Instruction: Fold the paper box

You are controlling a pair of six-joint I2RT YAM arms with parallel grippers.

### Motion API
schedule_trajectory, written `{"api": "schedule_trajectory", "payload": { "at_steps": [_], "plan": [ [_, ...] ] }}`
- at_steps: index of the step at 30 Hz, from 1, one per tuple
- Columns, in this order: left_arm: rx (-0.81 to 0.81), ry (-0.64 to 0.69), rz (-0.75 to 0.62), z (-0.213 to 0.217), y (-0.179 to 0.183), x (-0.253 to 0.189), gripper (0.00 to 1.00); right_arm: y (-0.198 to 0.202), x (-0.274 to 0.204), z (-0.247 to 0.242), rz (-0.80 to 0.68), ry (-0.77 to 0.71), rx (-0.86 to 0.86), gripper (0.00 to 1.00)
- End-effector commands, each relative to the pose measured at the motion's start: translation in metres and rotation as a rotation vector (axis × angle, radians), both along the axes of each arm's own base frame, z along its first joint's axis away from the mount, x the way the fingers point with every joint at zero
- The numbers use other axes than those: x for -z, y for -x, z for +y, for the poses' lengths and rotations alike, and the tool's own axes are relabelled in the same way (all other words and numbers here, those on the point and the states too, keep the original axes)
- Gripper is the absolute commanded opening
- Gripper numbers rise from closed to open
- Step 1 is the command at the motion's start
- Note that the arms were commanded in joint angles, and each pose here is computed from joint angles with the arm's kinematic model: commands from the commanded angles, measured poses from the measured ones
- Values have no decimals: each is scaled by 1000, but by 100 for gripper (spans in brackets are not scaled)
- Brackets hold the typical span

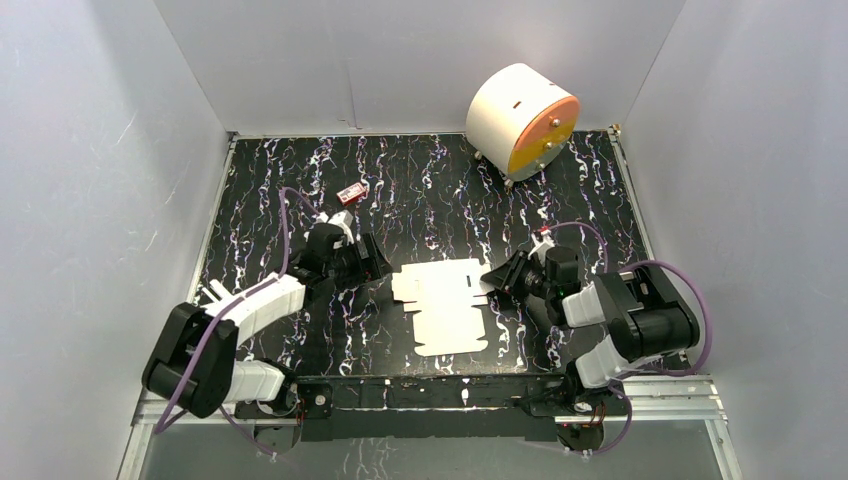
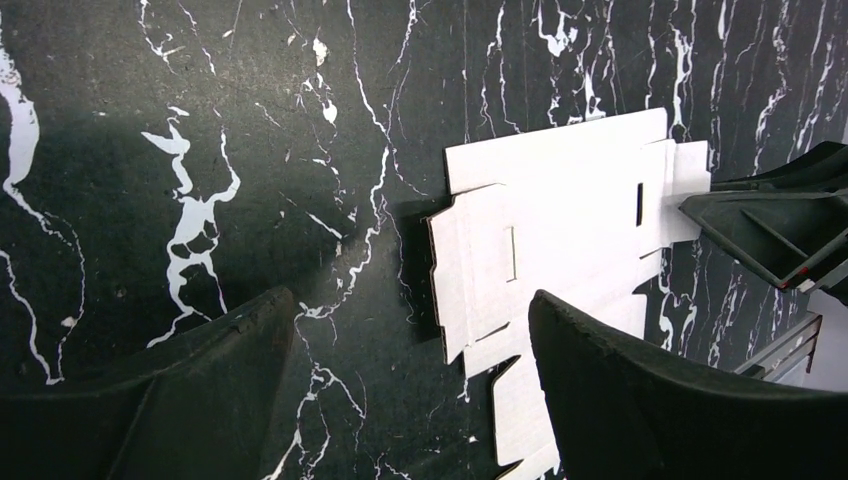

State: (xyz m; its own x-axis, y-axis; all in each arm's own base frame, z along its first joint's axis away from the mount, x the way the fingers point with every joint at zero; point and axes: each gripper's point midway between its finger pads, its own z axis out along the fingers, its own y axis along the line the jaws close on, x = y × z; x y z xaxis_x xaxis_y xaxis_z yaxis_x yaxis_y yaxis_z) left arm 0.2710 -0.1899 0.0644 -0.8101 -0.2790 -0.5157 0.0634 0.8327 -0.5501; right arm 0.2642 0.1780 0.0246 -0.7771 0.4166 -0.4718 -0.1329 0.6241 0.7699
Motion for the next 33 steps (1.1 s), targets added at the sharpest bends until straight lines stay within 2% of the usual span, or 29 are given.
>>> {"api": "schedule_trajectory", "payload": {
  "at_steps": [1, 5, 8, 25, 33],
  "plan": [
    [31, 24, -24, -10, -12, -12, 83, -7, 2, 7, -33, 9, -54, 36],
    [39, 34, -18, -13, -17, -12, 82, -8, 4, 13, -28, -22, -86, 34],
    [40, 32, -14, -13, -21, -13, 82, -6, 7, 17, -20, -37, -107, 25],
    [114, 123, 57, -24, -31, -19, 78, 3, 4, 14, -25, -37, -107, 25],
    [117, 121, 53, -25, -34, -23, 77, -4, -26, 16, -128, -57, -109, 25]
  ]
}}
